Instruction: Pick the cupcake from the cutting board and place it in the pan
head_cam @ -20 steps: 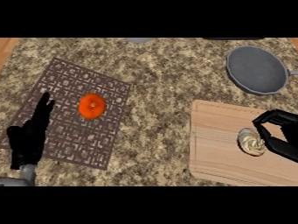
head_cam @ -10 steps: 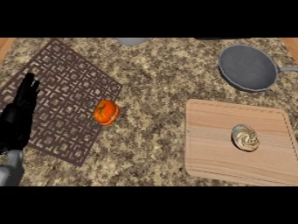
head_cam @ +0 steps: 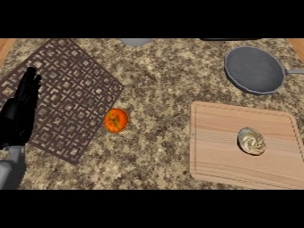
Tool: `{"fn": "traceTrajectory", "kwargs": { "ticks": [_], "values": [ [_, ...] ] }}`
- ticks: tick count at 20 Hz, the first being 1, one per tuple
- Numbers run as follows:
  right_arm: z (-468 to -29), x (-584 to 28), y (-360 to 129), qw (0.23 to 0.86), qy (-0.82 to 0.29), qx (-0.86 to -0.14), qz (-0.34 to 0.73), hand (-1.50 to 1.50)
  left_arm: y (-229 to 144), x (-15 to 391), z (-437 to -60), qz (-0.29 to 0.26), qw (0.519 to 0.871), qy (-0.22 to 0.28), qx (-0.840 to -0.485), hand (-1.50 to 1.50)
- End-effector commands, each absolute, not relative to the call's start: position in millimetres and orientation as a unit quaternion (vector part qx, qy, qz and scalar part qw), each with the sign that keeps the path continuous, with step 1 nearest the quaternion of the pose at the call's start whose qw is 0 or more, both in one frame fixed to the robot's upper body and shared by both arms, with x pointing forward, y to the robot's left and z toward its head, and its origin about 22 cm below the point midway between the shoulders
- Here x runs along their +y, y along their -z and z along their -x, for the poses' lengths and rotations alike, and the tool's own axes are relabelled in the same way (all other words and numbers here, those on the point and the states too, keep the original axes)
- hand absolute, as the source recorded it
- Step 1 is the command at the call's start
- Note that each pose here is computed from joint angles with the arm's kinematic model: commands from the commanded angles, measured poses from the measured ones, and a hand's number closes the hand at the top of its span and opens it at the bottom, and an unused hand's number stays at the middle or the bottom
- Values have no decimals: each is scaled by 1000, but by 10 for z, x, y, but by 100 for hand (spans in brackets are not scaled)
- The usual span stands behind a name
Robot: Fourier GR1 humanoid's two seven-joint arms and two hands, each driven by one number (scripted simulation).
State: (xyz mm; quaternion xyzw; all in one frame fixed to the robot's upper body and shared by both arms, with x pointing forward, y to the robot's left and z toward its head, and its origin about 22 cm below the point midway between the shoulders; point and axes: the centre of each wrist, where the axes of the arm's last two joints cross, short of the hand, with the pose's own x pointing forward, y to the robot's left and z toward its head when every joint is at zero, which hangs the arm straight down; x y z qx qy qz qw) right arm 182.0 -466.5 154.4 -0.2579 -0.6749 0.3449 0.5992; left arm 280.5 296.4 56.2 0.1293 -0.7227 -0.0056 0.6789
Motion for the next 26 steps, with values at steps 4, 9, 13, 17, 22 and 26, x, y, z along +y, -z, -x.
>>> {"fn": "traceTrajectory", "kwargs": {
  "ticks": [4, 9, 13, 17, 22, 26],
  "values": [
    [-1996, -4394, -2181, 583, -385, -647, 306, -150, -484, 2903, -2896, -88, 691, 15, -717, 0],
    [-2110, -3837, -2195, 595, -383, -645, 288, -150, -555, 2735, -2963, -91, 684, 22, -724, 0],
    [-2108, -3777, -2097, 611, -404, -642, 228, -150, -561, 2643, -2880, -93, 679, 26, -728, 0],
    [-2022, -3476, -1867, 606, -402, -654, 208, -150, -434, 2684, -2879, -93, 686, 17, -721, 0],
    [-1964, -3308, -1730, 641, -411, -603, 239, -150, -446, 2840, -2904, -92, 684, 15, -724, 0],
    [-2106, -3401, -1765, 652, -392, -597, 253, -150, -440, 2744, -3048, -91, 687, 18, -721, 0]
  ]
}}
